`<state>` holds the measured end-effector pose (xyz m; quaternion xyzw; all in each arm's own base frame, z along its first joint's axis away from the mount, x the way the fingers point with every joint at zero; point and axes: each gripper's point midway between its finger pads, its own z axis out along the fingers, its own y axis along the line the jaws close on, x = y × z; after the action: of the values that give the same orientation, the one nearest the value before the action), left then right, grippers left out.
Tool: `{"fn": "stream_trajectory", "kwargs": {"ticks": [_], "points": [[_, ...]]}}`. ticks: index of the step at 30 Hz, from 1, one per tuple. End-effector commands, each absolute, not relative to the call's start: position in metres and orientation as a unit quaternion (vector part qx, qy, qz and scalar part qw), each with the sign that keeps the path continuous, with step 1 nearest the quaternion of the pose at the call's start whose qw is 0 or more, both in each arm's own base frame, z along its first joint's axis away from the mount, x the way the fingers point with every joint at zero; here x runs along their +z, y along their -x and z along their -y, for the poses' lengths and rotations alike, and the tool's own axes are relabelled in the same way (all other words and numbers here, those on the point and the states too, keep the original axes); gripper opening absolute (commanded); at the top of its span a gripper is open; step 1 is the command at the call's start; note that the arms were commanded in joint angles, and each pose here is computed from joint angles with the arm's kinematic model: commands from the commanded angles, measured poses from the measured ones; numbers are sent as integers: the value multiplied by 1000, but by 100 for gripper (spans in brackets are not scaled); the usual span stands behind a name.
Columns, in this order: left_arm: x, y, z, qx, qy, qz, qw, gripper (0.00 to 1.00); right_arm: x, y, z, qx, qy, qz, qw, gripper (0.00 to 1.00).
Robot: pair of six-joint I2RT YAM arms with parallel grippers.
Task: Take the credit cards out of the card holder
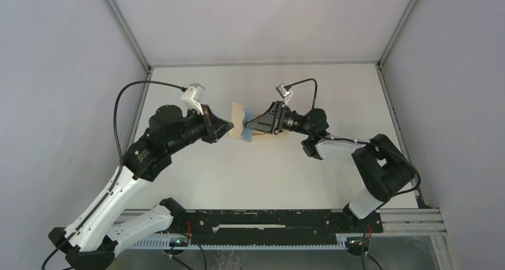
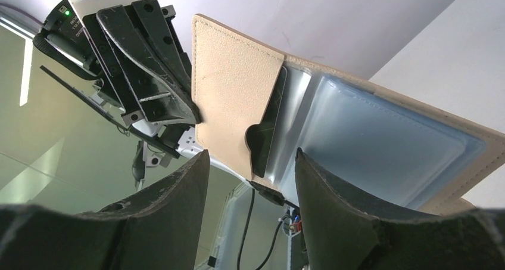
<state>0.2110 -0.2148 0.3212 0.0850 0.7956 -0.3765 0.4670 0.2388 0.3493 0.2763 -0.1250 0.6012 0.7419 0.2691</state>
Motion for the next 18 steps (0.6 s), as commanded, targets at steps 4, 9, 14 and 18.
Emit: {"fn": "stream_trajectory", "kwargs": {"ticks": [4, 9, 14, 18], "points": [[366, -208, 215, -409, -88, -754, 507, 0, 308, -234, -356, 758, 156, -559, 298, 63], [364, -208, 215, -408, -87, -756, 505, 0, 314, -230, -357, 763, 162, -551, 296, 63], [364, -207, 215, -409, -88, -755, 505, 0, 313, -230, -361, 765, 163, -552, 291, 62], [368, -205, 215, -414, -90, -752, 505, 0, 313, -231, -363, 770, 163, -547, 286, 62]]}}
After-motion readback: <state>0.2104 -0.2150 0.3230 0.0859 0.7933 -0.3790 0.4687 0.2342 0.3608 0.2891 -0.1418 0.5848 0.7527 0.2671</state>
